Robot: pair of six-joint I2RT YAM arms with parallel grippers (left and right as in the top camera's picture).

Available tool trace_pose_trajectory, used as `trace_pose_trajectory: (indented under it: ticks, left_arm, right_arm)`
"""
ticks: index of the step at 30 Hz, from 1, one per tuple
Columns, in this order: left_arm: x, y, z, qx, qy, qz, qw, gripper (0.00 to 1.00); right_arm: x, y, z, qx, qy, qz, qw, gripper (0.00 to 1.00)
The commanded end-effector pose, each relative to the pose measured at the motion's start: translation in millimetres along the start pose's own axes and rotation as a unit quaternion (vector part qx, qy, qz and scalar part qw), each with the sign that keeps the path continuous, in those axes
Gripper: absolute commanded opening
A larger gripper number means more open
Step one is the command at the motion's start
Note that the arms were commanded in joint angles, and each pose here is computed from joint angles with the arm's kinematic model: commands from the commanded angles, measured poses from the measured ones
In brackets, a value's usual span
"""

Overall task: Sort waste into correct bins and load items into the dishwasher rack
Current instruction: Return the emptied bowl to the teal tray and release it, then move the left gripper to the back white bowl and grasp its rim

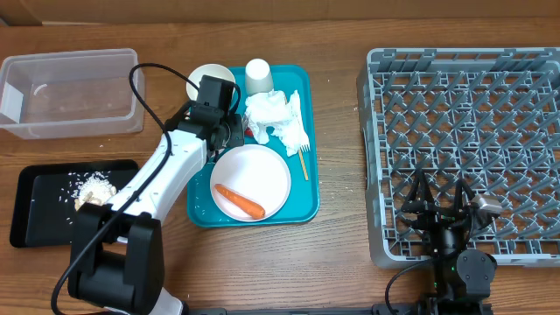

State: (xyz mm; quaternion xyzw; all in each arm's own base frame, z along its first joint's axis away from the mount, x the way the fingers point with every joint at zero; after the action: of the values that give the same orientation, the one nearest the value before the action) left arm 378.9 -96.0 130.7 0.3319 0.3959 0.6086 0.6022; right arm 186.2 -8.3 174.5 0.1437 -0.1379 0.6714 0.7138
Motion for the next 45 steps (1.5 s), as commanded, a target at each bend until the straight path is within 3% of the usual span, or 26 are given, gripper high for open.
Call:
trace_pose_trajectory:
  ticks: [1, 3, 13, 17, 21, 24, 30, 45]
  left_arm:
    - [-4, 1, 5, -0.009, 0.005, -0.005, 1.000, 0.15]
    - [-1, 1, 5, -0.012, 0.005, 0.009, 1.000, 0.23]
    - [-3, 16, 22, -0.020, -0.004, 0.018, 1.000, 0.32]
    - [-10, 34, 48, -0.054, 0.000, 0.006, 0.999, 0.45]
    - [-17, 45, 71, -0.101, 0.006, -0.009, 0.995, 0.51]
    - [-21, 40, 83, -0.131, 0.009, -0.021, 0.991, 0.66]
    - [-25, 9, 81, -0.119, -0.070, -0.011, 0.990, 0.79]
    - [-19, -49, 73, -0.094, -0.193, 0.022, 0.976, 0.87]
  right_arm:
    - [-1, 0, -2, -0.001, 0.004, -0.001, 1.000, 1.00]
    - [-1, 0, -2, -0.001, 0.004, -0.001, 1.000, 1.00]
    - [-1, 0, -2, -0.001, 0.004, -0.001, 1.000, 1.00]
    - [-1, 0, -2, -0.001, 0.004, 0.000, 1.000, 1.00]
    - [-1, 0, -2, -0.001, 0.004, -0.001, 1.000, 1.00]
    - [-1, 0, -2, -0.001, 0.004, 0.000, 1.000, 1.00]
    - [-1, 0, -2, -0.001, 0.004, -0.001, 1.000, 1.00]
    - [-1, 0, -2, -0.001, 0.004, -0.001, 1.000, 1.00]
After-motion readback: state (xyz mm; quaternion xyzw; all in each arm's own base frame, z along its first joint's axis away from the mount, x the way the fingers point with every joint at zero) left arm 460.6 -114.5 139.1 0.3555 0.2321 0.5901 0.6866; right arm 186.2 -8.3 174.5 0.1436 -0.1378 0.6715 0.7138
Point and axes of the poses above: each gripper's point midway between its finger pads, its own y axis back along the fingers, its own x axis along the line the jaws close on, z = x × y, the point moved 6 cm from there along y, back along the fingers, and after that the axes turned 1 degree about -y, right-handed, at the moved point
